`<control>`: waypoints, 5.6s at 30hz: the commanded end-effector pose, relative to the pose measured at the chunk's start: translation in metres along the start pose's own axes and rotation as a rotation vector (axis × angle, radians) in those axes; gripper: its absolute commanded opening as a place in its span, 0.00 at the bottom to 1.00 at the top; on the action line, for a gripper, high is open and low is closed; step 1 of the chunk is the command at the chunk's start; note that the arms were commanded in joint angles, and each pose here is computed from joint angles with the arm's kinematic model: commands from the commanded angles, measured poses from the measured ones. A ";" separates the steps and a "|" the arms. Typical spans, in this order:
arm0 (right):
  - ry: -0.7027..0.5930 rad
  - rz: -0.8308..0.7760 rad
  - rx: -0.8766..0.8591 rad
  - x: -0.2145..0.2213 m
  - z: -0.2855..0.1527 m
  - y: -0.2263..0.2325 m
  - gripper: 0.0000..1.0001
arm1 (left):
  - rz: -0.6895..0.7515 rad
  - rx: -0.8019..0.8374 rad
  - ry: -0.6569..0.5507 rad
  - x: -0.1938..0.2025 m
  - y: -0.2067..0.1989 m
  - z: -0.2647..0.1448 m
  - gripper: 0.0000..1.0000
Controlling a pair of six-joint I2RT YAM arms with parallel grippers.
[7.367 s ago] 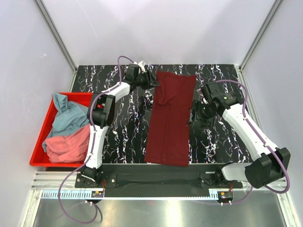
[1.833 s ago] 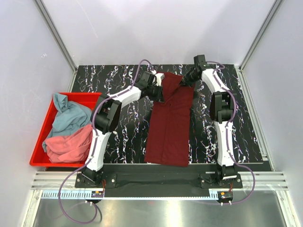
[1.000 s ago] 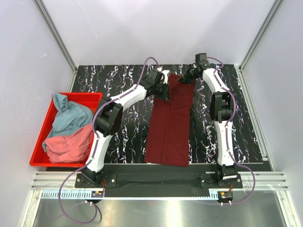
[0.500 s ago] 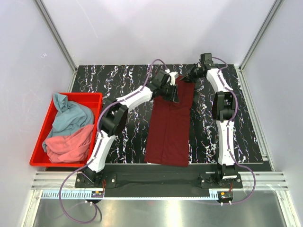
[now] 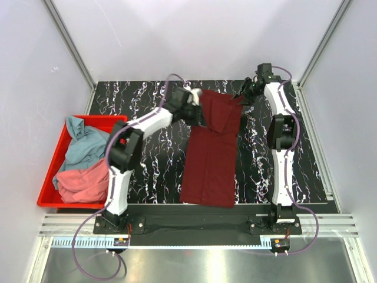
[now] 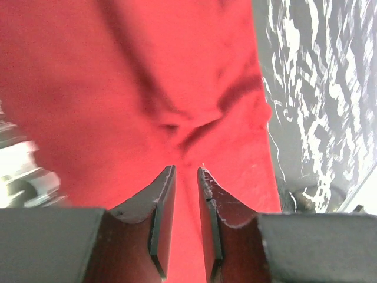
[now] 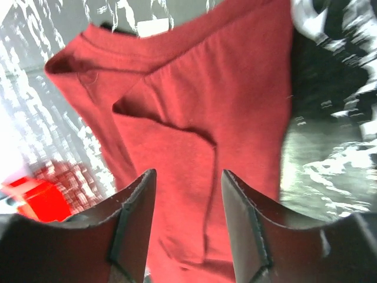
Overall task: Fold and stack the t-shirts
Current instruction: Fold the tshirt
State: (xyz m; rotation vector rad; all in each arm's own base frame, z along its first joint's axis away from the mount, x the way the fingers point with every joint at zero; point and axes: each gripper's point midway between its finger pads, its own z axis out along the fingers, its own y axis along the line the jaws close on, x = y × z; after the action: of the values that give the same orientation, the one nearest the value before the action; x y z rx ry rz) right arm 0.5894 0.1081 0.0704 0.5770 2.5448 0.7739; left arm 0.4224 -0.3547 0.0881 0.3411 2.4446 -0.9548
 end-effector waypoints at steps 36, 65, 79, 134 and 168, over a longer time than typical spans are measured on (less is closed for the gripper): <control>0.441 0.090 0.132 0.428 -0.191 -0.122 0.66 | -0.448 -0.052 0.183 0.259 -0.002 -0.139 0.51; 0.448 0.147 0.131 0.421 -0.168 -0.112 0.51 | -0.442 -0.209 0.337 0.311 0.011 -0.137 0.42; 0.469 0.166 0.118 0.425 -0.163 -0.109 0.36 | -0.432 -0.198 0.368 0.317 0.007 -0.139 0.39; 0.273 -0.058 0.050 0.332 -0.209 -0.017 0.00 | -0.162 -0.164 0.160 0.138 -0.057 -0.161 0.00; 0.325 0.045 0.115 0.185 -0.096 -0.044 0.11 | -0.304 -0.107 0.232 0.021 0.036 -0.037 0.14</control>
State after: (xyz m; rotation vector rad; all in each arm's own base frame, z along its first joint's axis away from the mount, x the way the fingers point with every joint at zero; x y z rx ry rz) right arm 0.3575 0.1308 0.0635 0.6300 2.9456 0.7698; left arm 0.3893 -0.2966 0.0697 0.0382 2.8622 -0.8926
